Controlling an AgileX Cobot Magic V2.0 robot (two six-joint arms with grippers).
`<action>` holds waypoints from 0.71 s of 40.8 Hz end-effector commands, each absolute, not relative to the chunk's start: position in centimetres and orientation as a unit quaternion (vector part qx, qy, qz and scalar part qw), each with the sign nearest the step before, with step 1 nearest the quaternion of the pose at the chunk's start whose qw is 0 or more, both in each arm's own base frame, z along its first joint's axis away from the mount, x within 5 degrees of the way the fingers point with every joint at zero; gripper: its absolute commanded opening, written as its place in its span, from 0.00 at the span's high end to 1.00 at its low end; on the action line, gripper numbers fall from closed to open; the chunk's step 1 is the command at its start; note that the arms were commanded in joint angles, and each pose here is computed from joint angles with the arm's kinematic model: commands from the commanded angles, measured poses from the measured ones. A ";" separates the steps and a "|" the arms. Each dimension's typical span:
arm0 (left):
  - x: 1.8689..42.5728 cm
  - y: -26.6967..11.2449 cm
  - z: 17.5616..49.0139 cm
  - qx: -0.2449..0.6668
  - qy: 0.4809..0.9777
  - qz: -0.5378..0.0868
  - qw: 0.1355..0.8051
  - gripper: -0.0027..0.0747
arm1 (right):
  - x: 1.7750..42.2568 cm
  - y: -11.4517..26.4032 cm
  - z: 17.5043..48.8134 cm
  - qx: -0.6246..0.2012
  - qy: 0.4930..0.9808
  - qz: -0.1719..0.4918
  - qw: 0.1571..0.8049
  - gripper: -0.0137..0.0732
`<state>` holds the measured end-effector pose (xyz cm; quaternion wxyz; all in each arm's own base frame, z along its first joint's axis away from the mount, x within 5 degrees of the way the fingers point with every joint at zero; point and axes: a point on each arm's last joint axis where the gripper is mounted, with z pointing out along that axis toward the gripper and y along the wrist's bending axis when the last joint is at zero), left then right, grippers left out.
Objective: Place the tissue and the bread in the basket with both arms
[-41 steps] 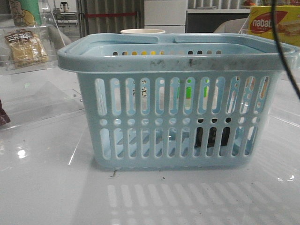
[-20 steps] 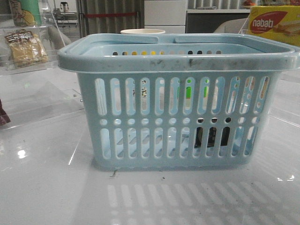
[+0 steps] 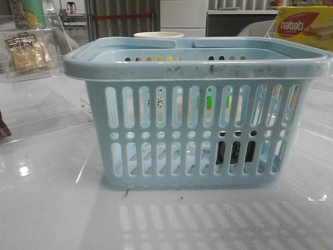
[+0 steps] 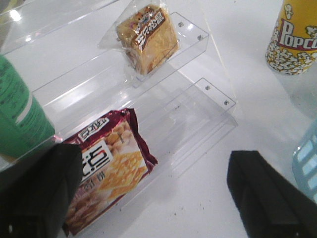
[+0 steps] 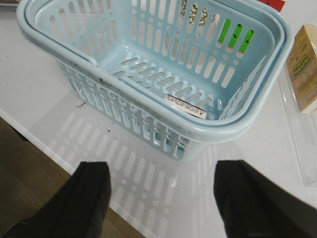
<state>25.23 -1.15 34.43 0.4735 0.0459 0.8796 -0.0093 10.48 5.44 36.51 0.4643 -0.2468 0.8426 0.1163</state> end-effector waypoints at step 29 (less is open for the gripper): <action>43.1 -0.5 31.4 -0.018 0.835 -0.029 0.549 0.13 | 10.6 5.4 37.9 -0.243 0.819 0.116 0.506 0.21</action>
